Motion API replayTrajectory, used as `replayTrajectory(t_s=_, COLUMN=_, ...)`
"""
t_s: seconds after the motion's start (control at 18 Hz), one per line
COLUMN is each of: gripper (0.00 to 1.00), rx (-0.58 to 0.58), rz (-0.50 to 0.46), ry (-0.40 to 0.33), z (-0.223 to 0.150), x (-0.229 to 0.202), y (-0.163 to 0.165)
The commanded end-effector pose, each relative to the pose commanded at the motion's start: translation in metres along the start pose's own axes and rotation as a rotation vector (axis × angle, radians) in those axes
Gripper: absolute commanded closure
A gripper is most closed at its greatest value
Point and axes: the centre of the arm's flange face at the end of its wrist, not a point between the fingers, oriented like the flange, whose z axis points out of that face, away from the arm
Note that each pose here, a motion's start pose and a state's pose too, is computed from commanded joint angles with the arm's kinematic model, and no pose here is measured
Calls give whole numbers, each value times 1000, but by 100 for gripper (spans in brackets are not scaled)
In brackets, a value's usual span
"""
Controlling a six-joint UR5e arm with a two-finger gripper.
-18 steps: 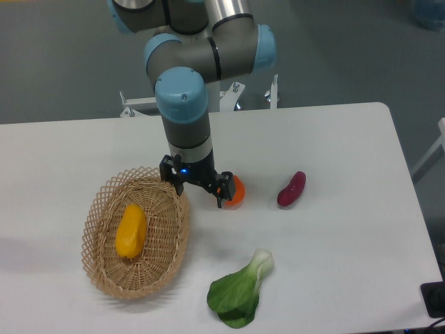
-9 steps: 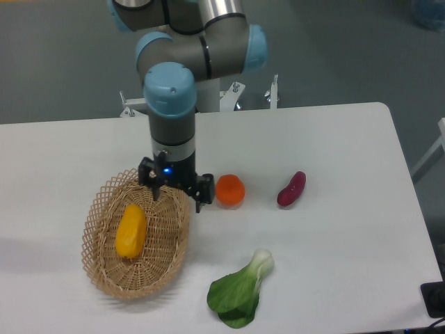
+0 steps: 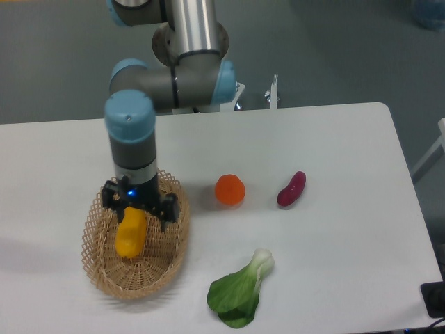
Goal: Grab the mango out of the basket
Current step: 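Lower the open gripper around the yellow mango in the basket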
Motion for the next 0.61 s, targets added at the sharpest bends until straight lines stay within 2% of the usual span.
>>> replayTrajectory(t_s=0.33, gripper=0, rx=-42, rz=6, ry=-19, z=29, x=13, y=-2)
replayTrajectory(t_s=0.61, gripper=0, rx=-52, rz=6, ry=-27, z=37, x=12, y=-2)
